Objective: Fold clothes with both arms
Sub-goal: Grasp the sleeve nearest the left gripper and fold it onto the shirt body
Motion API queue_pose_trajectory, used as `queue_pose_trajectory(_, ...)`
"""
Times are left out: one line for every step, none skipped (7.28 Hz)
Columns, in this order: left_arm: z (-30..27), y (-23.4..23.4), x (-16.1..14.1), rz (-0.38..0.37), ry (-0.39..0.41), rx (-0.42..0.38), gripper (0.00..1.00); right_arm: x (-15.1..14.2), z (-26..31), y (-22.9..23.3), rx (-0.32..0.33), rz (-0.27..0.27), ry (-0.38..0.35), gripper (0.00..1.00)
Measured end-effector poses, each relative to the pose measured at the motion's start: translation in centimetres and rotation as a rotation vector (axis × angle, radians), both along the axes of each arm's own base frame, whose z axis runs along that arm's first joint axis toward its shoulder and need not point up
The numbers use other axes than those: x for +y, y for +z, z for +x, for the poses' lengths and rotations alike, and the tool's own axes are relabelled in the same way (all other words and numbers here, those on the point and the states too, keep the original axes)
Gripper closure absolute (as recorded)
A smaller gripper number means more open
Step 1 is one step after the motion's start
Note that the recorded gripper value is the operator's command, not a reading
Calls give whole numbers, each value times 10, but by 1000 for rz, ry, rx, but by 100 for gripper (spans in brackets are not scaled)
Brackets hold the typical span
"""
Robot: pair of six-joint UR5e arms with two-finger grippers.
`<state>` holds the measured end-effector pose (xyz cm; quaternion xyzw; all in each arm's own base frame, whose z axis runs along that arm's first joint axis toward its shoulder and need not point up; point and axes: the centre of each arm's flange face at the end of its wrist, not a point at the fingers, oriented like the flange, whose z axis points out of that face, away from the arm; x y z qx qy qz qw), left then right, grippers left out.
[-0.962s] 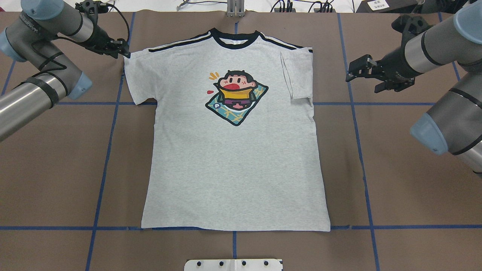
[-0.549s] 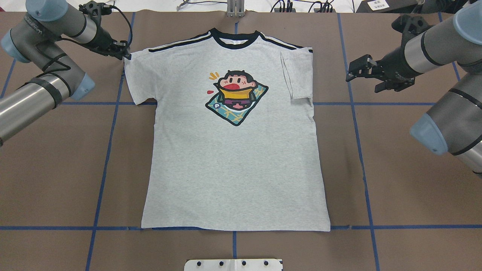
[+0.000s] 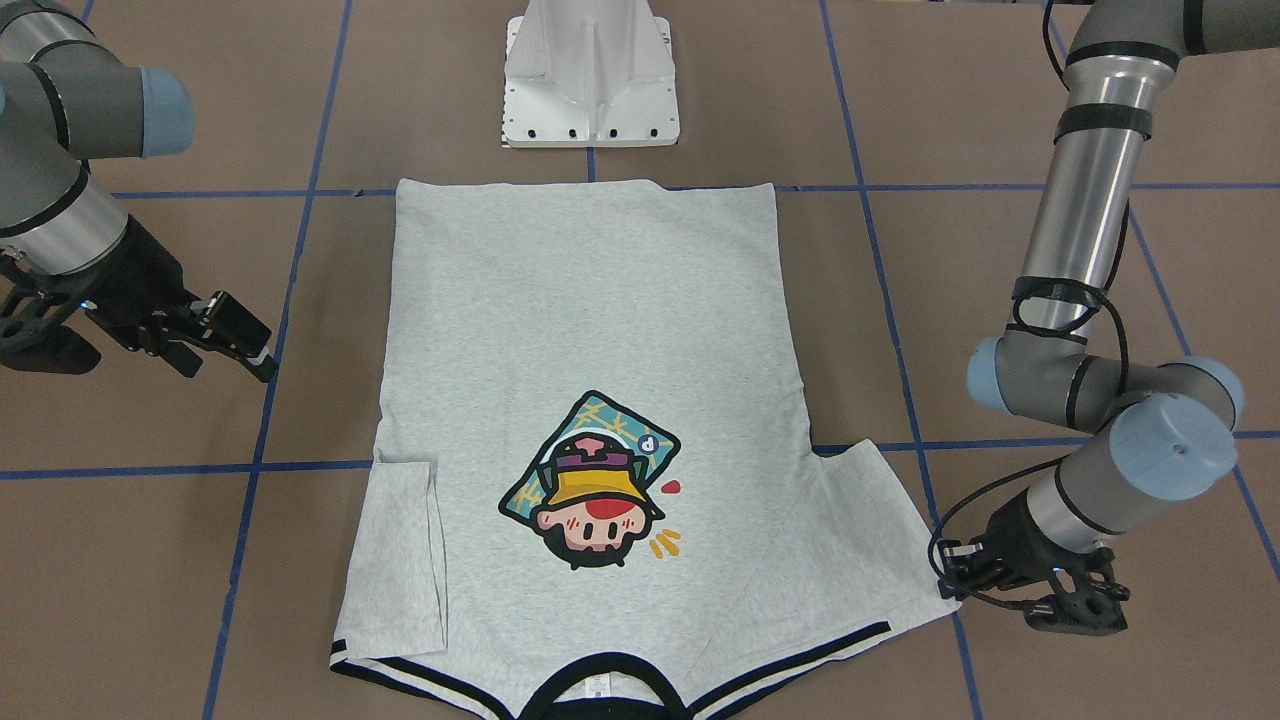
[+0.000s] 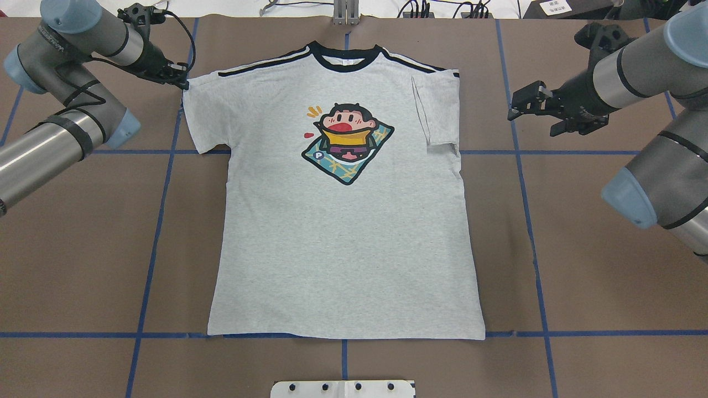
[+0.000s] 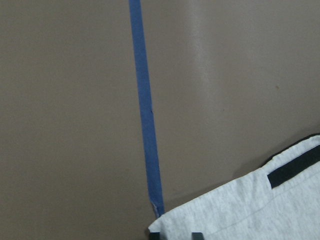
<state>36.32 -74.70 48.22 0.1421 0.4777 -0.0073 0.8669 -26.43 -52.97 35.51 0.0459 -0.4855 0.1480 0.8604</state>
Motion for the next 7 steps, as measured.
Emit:
queue_pose_trajectory(1,-15,-3,6,-5,17,100,0,0,0,0,0,0,0)
queue_pose_trajectory(0,-40,-5,8,-19,53,100,0,0,0,-1,-1,-1,0)
queue_pose_trajectory(2,-75,-2,6,-40,101,100,0,-1,0,0,-1,-1,0)
queue_pose_trajectory(13,-109,8,-6,-51,149,100,0,-1,1,0,-2,-2,0)
queue_pose_trajectory(37,-138,25,-30,-62,191,100,0,-1,1,1,-3,-3,0)
queue_pose_trajectory(68,-159,39,-45,-93,206,100,0,-2,2,2,-4,-4,0)
queue_pose_trajectory(98,-175,46,-44,-135,191,100,0,-2,4,4,-5,-5,0)
